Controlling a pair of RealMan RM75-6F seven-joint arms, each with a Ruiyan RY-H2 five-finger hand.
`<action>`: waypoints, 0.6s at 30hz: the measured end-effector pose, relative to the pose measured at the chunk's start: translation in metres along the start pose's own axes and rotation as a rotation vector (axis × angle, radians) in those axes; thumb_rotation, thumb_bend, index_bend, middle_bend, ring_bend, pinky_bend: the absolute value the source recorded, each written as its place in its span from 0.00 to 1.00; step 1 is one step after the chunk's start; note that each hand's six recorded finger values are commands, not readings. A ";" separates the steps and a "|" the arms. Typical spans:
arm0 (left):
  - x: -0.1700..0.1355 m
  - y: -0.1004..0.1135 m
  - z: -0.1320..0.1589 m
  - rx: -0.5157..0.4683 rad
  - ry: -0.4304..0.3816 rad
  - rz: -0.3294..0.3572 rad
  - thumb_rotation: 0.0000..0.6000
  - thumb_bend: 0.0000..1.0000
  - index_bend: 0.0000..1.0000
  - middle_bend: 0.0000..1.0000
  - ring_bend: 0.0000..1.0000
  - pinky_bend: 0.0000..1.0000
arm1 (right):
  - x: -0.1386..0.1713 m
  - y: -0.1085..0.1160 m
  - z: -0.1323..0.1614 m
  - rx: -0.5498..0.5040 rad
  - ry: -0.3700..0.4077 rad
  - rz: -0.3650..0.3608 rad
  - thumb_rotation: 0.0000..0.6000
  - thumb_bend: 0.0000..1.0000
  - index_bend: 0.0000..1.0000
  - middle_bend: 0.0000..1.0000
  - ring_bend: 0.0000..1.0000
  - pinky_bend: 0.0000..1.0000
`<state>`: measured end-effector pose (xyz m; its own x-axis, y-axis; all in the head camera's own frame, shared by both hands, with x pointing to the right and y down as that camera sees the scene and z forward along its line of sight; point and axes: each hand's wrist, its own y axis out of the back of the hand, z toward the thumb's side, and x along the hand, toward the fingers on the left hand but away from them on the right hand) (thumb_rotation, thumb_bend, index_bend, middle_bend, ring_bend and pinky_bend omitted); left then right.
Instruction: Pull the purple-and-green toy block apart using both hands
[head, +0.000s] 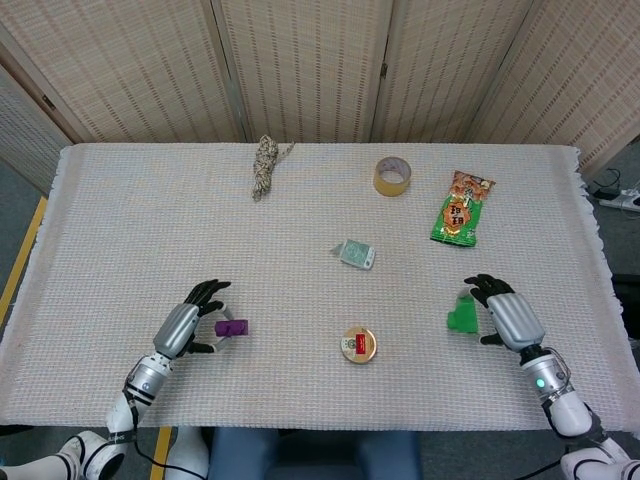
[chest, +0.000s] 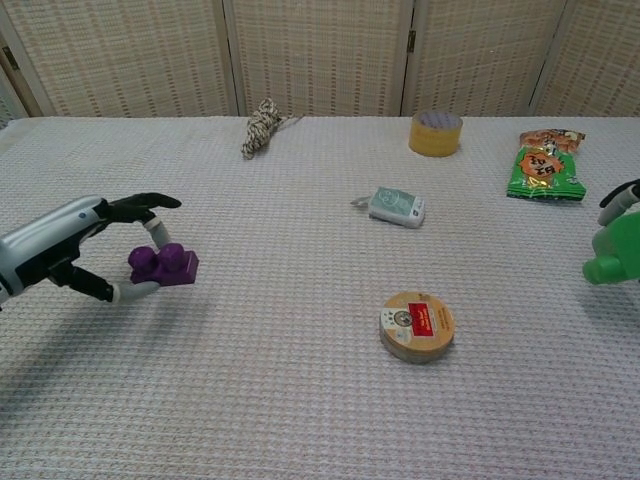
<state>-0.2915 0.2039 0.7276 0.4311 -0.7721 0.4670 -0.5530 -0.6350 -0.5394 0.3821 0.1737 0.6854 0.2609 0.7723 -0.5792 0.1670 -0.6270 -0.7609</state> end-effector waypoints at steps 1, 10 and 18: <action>0.001 0.000 -0.002 0.002 0.003 -0.006 1.00 0.58 0.48 0.11 0.00 0.00 | 0.000 -0.001 -0.001 -0.003 -0.004 0.008 1.00 0.29 0.61 0.15 0.07 0.11; 0.010 -0.001 -0.012 -0.034 0.014 -0.032 1.00 0.45 0.00 0.00 0.00 0.00 | -0.002 -0.004 -0.008 -0.056 -0.008 0.106 1.00 0.29 0.00 0.00 0.00 0.00; 0.009 0.007 -0.009 -0.026 0.016 -0.005 1.00 0.43 0.01 0.00 0.00 0.00 | 0.006 0.017 -0.004 -0.063 0.033 0.063 1.00 0.29 0.00 0.00 0.00 0.00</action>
<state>-0.2976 0.1925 0.7345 0.4224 -0.7683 0.4810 -0.5696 -0.6377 -0.5186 0.3908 0.1670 0.6699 0.3039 0.7281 -0.6144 0.2081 -0.6800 -0.7030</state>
